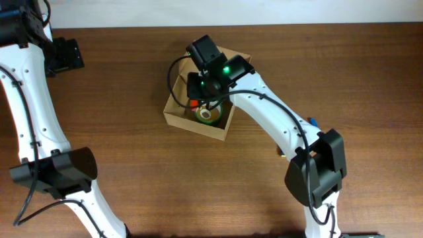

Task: Pack container
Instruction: 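Lower the stapler into the box beside the tapes and release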

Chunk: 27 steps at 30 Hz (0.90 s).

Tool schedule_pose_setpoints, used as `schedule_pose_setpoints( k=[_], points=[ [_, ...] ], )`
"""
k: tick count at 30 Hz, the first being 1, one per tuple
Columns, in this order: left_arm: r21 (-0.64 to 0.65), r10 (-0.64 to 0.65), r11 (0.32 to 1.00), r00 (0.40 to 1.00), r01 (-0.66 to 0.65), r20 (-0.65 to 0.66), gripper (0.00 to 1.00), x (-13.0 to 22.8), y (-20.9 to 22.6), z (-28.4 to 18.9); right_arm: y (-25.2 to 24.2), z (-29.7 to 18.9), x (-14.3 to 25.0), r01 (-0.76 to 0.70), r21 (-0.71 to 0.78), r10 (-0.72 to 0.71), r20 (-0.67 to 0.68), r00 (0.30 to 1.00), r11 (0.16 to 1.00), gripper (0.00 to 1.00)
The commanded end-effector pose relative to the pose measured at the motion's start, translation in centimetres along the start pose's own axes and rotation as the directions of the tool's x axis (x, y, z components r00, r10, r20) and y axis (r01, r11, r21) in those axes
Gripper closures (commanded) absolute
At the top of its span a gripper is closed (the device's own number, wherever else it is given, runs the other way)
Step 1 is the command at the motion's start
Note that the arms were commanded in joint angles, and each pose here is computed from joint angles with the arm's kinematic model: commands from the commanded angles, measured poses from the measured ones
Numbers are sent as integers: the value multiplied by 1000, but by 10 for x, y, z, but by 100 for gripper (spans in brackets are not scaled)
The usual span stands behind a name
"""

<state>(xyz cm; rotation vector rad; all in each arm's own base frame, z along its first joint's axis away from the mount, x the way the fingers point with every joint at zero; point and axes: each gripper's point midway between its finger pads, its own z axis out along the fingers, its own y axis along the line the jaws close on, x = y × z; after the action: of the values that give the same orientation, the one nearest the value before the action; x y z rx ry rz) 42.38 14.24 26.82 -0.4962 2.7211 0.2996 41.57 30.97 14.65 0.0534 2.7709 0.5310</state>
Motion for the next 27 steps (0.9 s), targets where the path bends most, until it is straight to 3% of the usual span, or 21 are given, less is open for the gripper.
schedule_pose_setpoints(
  k=[1,5,12,27],
  points=[
    [11,0,1000,1000,0,31,1,-3,2,-11,5,-7,-1,-181,-44,179,-37,983,983,96],
    [11,0,1000,1000,0,31,1,-3,2,-11,4,-12,-1,-178,-44,176,-39,984,983,96],
    [11,0,1000,1000,0,31,1,-3,2,-11,7,-13,4,-13,-70,9,-59,998,997,96],
    [11,0,1000,1000,0,31,1,-3,2,-11,-1,-8,-7,17,-43,-18,-20,1000,999,96]
  ],
)
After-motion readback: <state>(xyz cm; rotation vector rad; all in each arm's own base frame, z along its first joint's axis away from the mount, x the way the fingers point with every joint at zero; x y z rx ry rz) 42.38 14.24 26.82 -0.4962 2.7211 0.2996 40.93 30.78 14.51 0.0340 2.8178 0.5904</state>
